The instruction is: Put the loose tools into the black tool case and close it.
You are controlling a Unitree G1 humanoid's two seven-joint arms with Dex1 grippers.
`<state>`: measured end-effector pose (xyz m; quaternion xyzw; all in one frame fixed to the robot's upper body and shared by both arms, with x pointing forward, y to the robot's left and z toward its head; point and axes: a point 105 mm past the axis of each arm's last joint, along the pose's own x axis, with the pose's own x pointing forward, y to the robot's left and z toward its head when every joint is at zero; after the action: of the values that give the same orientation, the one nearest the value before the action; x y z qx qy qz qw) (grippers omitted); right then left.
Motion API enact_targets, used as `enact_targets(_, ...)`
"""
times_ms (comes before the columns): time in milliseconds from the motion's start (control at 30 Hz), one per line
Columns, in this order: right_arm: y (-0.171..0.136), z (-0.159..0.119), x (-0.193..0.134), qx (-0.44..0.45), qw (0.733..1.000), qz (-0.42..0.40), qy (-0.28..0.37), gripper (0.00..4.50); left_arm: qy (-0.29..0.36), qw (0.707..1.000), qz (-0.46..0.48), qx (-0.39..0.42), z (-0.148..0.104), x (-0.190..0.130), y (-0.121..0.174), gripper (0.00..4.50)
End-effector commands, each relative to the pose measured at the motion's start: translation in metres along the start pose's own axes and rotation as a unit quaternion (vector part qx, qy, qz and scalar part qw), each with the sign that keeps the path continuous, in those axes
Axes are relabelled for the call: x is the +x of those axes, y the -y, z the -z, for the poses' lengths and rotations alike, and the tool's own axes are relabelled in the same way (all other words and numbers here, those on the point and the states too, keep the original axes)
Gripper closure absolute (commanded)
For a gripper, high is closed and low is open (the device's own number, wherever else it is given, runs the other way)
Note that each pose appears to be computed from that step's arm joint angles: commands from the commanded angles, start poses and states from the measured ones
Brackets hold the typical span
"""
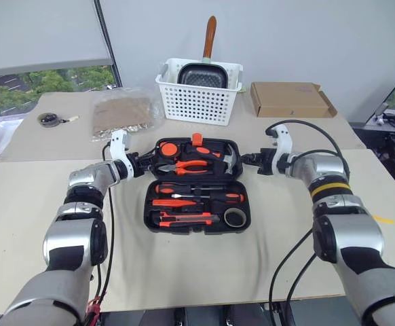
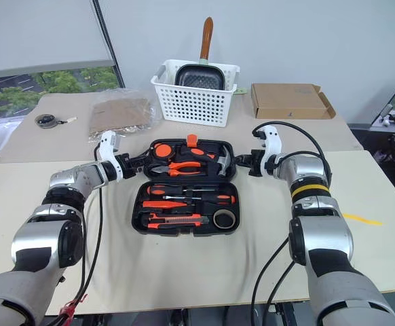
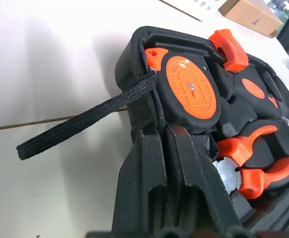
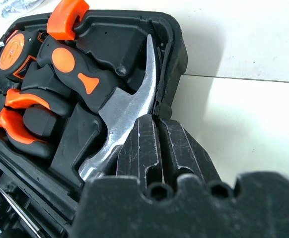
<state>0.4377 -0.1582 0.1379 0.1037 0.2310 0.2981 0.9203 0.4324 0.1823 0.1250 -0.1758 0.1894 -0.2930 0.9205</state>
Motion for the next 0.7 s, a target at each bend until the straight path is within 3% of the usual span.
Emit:
enact_targets(33, -0.006, -0.031, -0.009, -0.029, 0.998, -0.014, 0.059, 4.5, -0.006, 0.997, 0.077, -0.003, -0.012, -0.006, 0.021, 4.49)
enact_targets(433, -0.019, -0.051, -0.011, -0.039, 0.992, -0.052, 0.105, 4.5, -0.004, 0.987, 0.163, -0.009, -0.032, -0.03, 0.047, 4.49)
enact_targets(533, -0.024, -0.055, -0.014, -0.052, 0.988, -0.071, 0.124, 4.5, 0.003, 0.986, 0.168, 0.015, -0.033, -0.034, 0.051, 4.49)
enact_targets(700, -0.036, -0.06, -0.024, -0.085, 0.976, -0.116, 0.161, 4.5, 0.044, 0.981, 0.136, 0.13, -0.034, -0.038, 0.048, 4.49)
